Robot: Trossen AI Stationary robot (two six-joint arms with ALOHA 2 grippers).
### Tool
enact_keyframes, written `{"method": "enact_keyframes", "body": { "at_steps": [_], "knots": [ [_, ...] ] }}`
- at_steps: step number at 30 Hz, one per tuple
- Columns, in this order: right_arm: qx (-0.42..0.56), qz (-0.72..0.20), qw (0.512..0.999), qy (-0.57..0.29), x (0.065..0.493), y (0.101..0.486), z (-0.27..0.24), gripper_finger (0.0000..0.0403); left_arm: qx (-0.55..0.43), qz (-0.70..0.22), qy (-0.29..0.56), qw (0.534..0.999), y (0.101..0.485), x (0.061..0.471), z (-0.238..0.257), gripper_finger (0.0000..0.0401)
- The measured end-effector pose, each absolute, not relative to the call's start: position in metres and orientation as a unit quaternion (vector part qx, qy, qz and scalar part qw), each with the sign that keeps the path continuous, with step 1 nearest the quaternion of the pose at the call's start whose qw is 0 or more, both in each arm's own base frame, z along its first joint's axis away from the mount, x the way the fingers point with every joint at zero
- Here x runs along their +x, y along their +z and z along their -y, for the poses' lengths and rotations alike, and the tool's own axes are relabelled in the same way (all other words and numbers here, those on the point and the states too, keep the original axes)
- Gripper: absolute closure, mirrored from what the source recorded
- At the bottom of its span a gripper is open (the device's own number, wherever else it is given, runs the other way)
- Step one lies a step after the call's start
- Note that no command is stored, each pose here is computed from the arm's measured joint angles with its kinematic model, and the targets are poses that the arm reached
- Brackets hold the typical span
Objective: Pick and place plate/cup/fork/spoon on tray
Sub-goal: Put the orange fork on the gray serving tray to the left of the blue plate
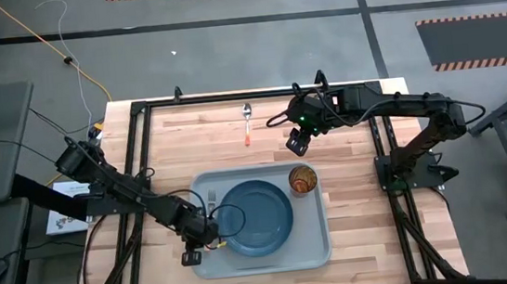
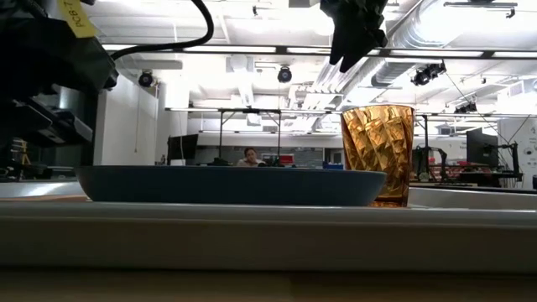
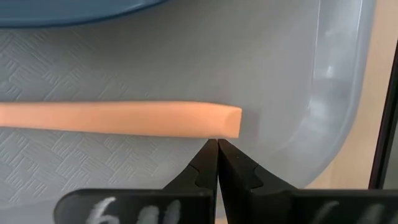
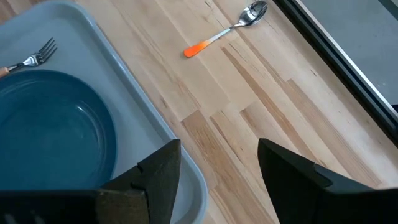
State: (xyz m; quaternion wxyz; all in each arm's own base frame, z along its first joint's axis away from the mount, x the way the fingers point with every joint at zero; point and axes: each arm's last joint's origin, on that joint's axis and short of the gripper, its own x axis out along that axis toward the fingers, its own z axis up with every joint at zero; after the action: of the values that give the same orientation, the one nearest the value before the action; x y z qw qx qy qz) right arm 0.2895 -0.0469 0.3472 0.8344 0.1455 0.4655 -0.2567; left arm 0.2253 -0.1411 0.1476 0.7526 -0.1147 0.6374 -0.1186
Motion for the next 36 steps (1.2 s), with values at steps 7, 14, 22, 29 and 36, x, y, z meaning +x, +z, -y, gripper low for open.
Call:
{"method": "enact_keyframes", "body": {
  "at_steps": [7,14,22,29,36],
  "knots": [
    [0.146,-0.465,0.835,-0.257,0.2896,0.3472,0.0469,0.0197,-0.115,-0.635,-0.119,0.755,0.1478,0.2259,0.1411,0.0401],
    [0.145,-0.465,0.835,-0.258,0.2896,0.3473,0.047,0.0197,-0.117,-0.638,-0.115,0.752,0.1475,0.2254,0.1409,0.0401],
    [0.145,-0.465,0.835,-0.258,0.2896,0.3473,0.047,0.0197,-0.116,-0.636,-0.118,0.754,0.1477,0.2257,0.1411,0.0401],
    [0.144,-0.465,0.835,-0.258,0.2896,0.3473,0.047,0.0197,-0.099,-0.651,-0.116,0.743,0.1462,0.2218,0.1387,0.0401],
    [0.144,-0.464,0.836,-0.257,0.2899,0.3474,0.047,0.0197,-0.097,-0.643,-0.125,0.749,0.1465,0.2237,0.1398,0.0401]
  ]
}}
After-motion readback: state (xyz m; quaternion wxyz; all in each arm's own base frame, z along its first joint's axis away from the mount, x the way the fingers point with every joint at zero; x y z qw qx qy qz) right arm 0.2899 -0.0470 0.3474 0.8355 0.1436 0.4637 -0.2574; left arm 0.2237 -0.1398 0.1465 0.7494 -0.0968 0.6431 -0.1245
